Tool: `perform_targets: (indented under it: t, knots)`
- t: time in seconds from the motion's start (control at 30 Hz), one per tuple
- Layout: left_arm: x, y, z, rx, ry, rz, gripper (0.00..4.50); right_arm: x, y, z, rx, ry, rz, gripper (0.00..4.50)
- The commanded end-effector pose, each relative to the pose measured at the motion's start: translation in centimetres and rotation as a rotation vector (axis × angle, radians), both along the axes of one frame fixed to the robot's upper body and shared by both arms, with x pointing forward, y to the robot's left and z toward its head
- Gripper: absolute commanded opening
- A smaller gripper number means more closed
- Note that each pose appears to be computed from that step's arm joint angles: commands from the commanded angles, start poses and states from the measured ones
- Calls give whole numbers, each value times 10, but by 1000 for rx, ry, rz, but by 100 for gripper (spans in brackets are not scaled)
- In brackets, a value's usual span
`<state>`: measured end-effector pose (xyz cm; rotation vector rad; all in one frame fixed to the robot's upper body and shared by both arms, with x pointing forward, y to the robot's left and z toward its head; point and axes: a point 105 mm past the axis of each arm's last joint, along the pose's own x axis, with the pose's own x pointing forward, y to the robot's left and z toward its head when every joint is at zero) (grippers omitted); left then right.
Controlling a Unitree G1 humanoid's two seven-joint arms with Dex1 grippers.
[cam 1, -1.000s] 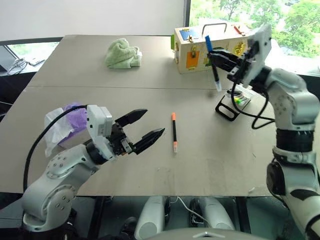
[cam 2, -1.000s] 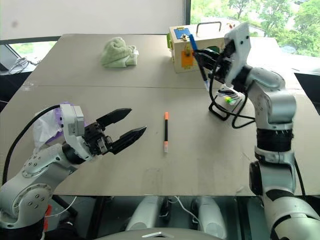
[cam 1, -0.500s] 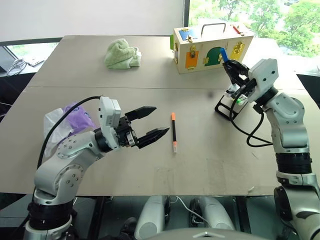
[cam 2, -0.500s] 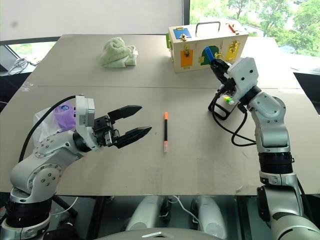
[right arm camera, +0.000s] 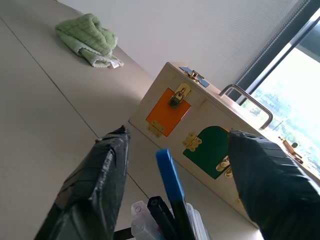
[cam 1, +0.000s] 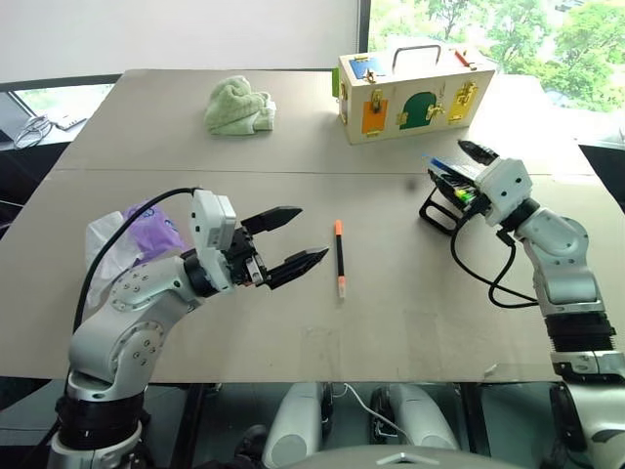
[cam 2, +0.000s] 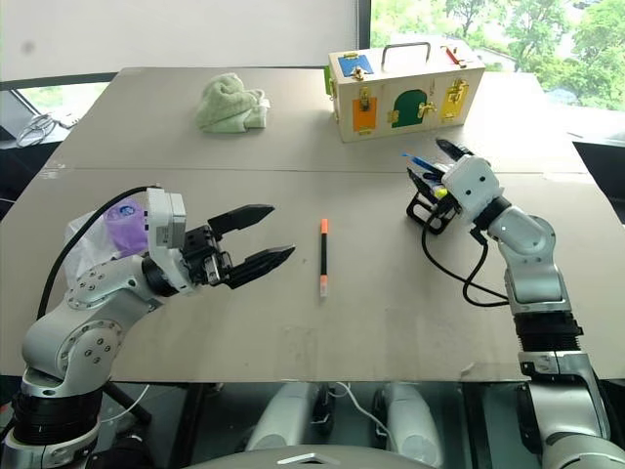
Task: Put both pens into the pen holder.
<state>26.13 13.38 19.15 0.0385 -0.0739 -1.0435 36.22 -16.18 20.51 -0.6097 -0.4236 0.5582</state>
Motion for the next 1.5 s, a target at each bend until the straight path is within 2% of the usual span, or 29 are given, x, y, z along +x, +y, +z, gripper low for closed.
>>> perform_targets:
  t: [0.03, 0.13, 0.2, 0.27, 0.4, 0.53, 0.67, 0.73, 0.77, 0.9, 1.0, 1.03, 1.2, 1.3, 1.5]
  knots:
    - [12, -2, -11, 71, 9, 78, 450, -13, -10, 21, 22, -62, -32, 446]
    - [28, -1, -31, 144, 133, 202, 450, -28, -9, 28, 77, -3, -10, 446]
    - [36, -5, -42, 168, 258, 260, 450, -46, -1, 30, 89, 60, 60, 446]
    - [46, -12, -54, 211, 408, 314, 450, -78, 14, 26, 84, 193, 196, 446]
    - [60, -33, -65, 328, 557, 359, 450, -128, 26, 8, 20, 420, 343, 446]
    - [61, -61, -73, 404, 673, 282, 450, -150, 27, -12, -40, 559, 353, 446]
    - [61, -68, -85, 520, 695, 277, 450, -159, 26, -21, -65, 589, 346, 446]
    - [60, -70, -93, 582, 692, 277, 397, -163, 25, -24, -63, 598, 344, 450]
    - [58, -70, -96, 609, 683, 265, 367, -165, 25, -26, -64, 599, 342, 450]
    - [48, -74, -108, 647, 679, 194, 169, -164, 26, -27, 0, 589, 311, 450]
    - [47, -69, -111, 642, 681, 183, 37, -160, 27, -34, 31, 611, 272, 450]
    - [46, -68, -110, 619, 679, 174, 13, -156, 27, -39, 52, 632, 242, 450]
    - [41, -43, -89, 451, 609, 111, 5, -143, 45, -61, 152, 776, 208, 450]
    - [39, -42, -44, 164, 415, -13, 5, -129, 60, -54, 358, 852, 247, 450]
    - [12, -38, -29, 193, 215, -142, 5, -96, 80, -44, 608, 1001, 278, 450]
